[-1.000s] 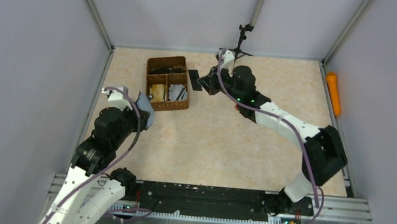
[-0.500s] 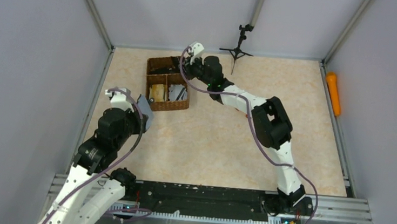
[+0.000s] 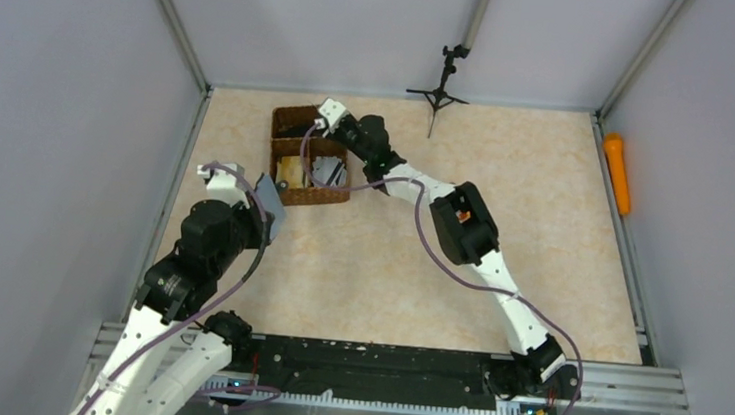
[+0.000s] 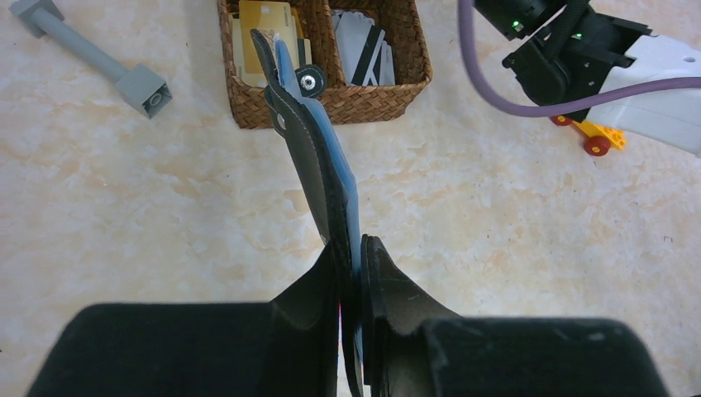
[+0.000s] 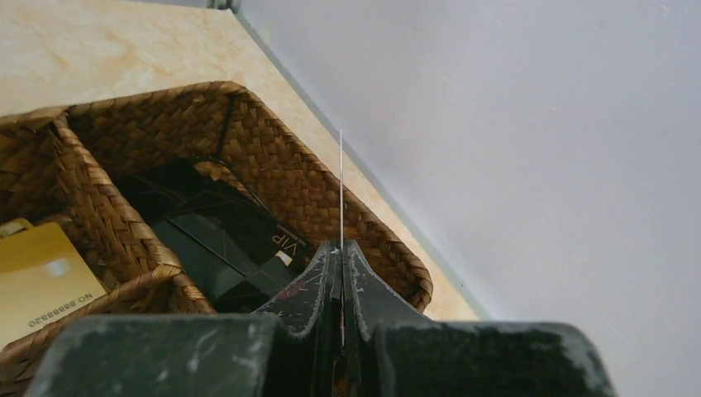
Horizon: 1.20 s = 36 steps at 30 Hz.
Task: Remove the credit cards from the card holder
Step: Place the credit card in the storage box, then move the storage box to the center of the board.
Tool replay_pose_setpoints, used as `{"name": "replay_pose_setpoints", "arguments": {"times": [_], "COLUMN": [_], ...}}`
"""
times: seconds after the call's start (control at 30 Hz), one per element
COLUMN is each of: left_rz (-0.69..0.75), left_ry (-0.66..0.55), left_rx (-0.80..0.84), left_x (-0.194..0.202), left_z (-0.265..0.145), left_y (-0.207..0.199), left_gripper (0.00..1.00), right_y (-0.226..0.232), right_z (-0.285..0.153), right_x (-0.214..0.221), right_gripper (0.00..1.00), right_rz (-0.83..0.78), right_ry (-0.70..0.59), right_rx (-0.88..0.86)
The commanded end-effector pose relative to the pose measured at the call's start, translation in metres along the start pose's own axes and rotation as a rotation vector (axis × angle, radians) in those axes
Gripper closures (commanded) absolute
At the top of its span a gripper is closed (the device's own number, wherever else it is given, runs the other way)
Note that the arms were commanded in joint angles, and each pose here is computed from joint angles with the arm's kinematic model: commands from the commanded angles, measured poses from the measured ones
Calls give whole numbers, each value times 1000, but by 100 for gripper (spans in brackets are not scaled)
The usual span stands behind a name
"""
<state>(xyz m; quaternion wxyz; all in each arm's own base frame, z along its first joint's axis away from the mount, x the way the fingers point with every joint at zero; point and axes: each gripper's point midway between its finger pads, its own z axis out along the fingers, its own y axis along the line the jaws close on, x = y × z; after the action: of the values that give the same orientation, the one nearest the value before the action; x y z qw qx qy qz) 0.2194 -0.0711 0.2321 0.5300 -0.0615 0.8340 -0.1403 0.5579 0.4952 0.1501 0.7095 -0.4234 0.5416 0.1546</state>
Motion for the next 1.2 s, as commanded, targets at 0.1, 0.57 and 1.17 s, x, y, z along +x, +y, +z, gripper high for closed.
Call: {"name": "replay_pose_setpoints", "arguments": {"times": [0.1,0.57,1.17], "left_rz": [7,-1,-2], "left_ry": [-65,-64,-42], "left_rx": [30,55,98], "left_x": [-17,-16,-12], "left_z": [0,0,2], "left_y": [-6,-11,-19], "left_gripper": [100,100,100], "right_y": [-6,-27,23], "right_z": [18,-41,-101], "right_x": [-40,-86,-21], "right_gripper": [67,46,42], "right_rz": [-124,341,661], "right_ry": [-107,47,460], "right_rx": [47,126,308]}}
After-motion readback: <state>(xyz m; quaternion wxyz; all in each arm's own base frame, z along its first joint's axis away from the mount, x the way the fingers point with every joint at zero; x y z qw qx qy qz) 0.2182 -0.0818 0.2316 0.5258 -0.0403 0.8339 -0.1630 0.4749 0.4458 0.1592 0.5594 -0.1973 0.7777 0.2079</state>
